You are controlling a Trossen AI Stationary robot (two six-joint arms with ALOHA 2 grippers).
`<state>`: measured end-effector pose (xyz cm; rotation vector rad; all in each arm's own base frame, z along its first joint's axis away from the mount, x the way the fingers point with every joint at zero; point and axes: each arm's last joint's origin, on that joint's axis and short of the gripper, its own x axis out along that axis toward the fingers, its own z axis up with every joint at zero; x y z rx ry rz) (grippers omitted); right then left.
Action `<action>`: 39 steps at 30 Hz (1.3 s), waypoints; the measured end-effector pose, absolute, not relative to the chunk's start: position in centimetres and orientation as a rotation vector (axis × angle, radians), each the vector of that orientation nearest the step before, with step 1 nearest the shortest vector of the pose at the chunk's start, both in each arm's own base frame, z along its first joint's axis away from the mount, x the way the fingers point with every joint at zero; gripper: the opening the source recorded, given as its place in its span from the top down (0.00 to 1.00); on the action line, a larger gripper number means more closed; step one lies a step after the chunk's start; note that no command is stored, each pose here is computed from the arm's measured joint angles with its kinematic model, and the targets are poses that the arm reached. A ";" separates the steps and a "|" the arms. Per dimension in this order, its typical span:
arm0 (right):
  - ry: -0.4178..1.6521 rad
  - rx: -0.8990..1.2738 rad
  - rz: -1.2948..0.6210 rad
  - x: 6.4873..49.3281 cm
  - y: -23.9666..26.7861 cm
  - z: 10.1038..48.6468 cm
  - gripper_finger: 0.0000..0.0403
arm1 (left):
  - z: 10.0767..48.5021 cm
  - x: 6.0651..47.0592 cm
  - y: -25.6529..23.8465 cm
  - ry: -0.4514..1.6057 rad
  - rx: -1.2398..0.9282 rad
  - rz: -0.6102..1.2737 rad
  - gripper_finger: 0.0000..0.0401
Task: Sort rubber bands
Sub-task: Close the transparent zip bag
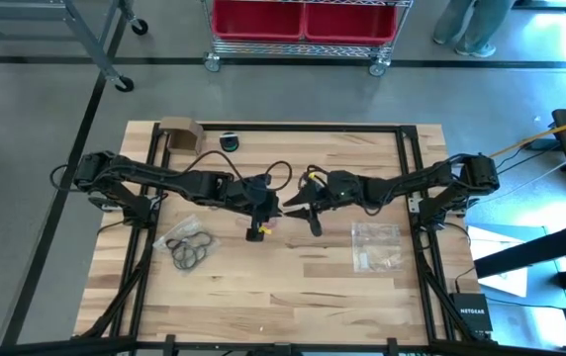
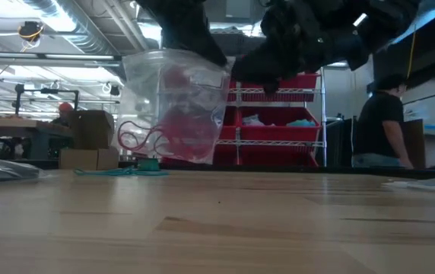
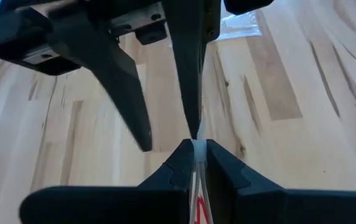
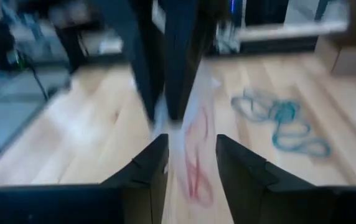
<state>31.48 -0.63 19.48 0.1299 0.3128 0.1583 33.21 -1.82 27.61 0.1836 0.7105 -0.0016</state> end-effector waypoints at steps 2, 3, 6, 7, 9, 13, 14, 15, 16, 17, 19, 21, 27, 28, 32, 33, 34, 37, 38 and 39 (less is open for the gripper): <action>0.390 0.114 0.158 31.4 -0.6 19.0 0.68 | 27.6 33.2 -1.8 0.712 0.182 0.005 0.96; 0.430 0.107 0.154 31.3 -0.6 18.7 0.68 | 27.6 33.2 -1.8 0.715 0.176 0.011 0.96; 0.466 0.095 0.142 31.5 -0.7 18.9 0.68 | 27.5 33.1 -1.8 0.722 0.172 0.013 0.96; 0.458 0.093 0.144 31.6 -0.7 19.1 0.68 | 27.5 33.1 -1.8 0.725 0.172 0.013 0.96; 0.440 0.090 0.159 31.8 -0.4 19.4 0.68 | 27.5 33.1 -1.7 0.725 0.169 0.015 0.96; 0.384 0.076 0.134 32.3 -0.3 20.4 0.68 | 27.5 33.1 -1.7 0.721 0.165 0.017 0.96; 0.374 0.074 0.128 32.3 -0.3 20.5 0.68 | 27.6 33.2 -1.7 0.719 0.164 0.017 0.96; 0.367 0.073 0.126 32.4 -0.3 20.6 0.68 | 27.5 33.2 -1.7 0.720 0.160 0.019 0.96; 0.363 0.073 0.125 32.4 -0.3 20.6 0.68 | 27.5 33.2 -1.7 0.721 0.154 0.021 0.96; 0.361 0.073 0.125 32.4 -0.3 20.6 0.68 | 27.5 33.2 -1.7 0.720 0.151 0.023 0.96; 0.366 0.073 0.117 32.4 -0.3 20.6 0.70 | 27.6 33.1 -1.7 0.719 0.148 0.026 0.96; 0.376 0.072 0.107 32.3 -0.4 20.5 0.73 | 27.6 33.2 -1.7 0.718 0.148 0.026 0.96; 0.352 0.068 0.104 32.4 -0.4 20.6 0.91 | 27.6 33.2 -1.7 0.714 0.144 0.032 0.96; 0.349 0.056 0.096 32.4 -0.4 20.7 0.95 | 27.6 33.2 -1.7 0.715 0.143 0.034 0.96; 0.327 0.025 0.027 32.5 -0.3 20.8 0.99 | 27.6 33.1 -1.7 0.716 0.128 0.048 0.96; 0.323 0.011 0.002 32.5 -0.3 20.8 1.00 | 27.6 33.1 -1.7 0.718 0.121 0.051 0.96; 0.319 -0.001 -0.022 32.5 -0.2 20.9 1.00 | 27.6 33.0 -1.7 0.722 0.108 0.059 0.96; 0.304 -0.027 -0.080 32.6 0.3 21.0 1.00 | 27.6 32.9 -1.6 0.739 0.074 0.075 0.96; 0.296 -0.034 -0.104 32.6 0.6 21.0 1.00 | 27.6 32.9 -1.6 0.743 0.062 0.082 0.96; 0.290 -0.039 -0.131 32.6 0.7 21.1 1.00 | 27.5 32.8 -1.6 0.750 0.056 0.084 0.96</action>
